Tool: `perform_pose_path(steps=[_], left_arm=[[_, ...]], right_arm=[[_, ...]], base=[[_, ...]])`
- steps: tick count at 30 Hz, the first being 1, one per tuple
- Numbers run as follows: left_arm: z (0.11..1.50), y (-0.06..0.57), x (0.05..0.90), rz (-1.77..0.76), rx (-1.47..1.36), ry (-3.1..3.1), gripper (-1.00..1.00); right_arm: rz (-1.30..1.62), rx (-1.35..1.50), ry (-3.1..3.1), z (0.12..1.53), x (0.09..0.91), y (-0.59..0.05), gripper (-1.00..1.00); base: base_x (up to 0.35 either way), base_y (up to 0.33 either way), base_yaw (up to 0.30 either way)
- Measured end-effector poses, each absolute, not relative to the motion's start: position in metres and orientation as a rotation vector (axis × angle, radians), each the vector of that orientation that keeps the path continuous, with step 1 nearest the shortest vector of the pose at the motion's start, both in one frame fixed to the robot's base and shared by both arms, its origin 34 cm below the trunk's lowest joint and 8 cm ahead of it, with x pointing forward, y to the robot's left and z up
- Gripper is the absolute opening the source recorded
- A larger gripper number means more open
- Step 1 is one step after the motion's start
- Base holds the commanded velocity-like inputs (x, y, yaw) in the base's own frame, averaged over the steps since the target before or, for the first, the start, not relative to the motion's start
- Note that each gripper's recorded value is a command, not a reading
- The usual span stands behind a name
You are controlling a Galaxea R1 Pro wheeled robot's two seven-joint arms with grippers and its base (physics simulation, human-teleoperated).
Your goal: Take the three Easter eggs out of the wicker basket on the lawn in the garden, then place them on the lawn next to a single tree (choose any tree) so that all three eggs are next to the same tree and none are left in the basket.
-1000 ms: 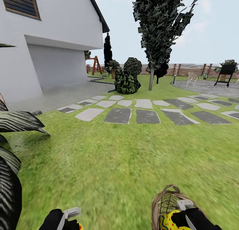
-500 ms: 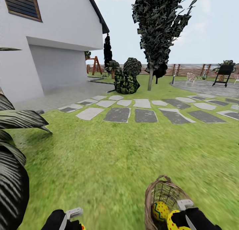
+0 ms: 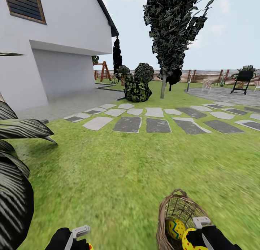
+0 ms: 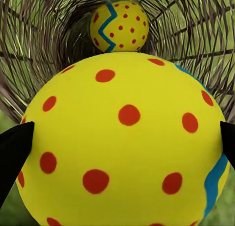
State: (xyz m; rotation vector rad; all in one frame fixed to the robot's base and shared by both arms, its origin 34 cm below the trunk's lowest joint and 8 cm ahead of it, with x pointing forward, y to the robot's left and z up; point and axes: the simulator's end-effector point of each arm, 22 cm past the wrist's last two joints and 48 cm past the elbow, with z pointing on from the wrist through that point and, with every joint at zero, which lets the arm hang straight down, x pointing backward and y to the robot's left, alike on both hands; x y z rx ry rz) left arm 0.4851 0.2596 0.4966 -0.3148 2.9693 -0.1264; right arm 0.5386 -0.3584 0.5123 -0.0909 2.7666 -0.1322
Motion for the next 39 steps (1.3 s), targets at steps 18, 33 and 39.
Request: perform_pose_path(steps=[18,33,39], left_arm=[[0.503,0.25,0.499,-0.143,-0.303,2.905,-1.0],[0.514,0.241,0.504,-0.179,-0.326,2.885,-1.0],[0.525,0.239,0.505,-0.185,-0.324,2.886,-1.0]], right_arm=[[-0.129,-0.088,2.768,0.516,0.538,-0.357,-1.0],[-0.125,-0.092,2.77,0.525,0.539,-0.354,-1.0],[-0.123,-0.092,2.769,0.536,0.54,-0.354,-1.0]], base=[[0.048,0.0,0.0],[0.131,0.0,0.0],[-0.002,0.0,0.0]])
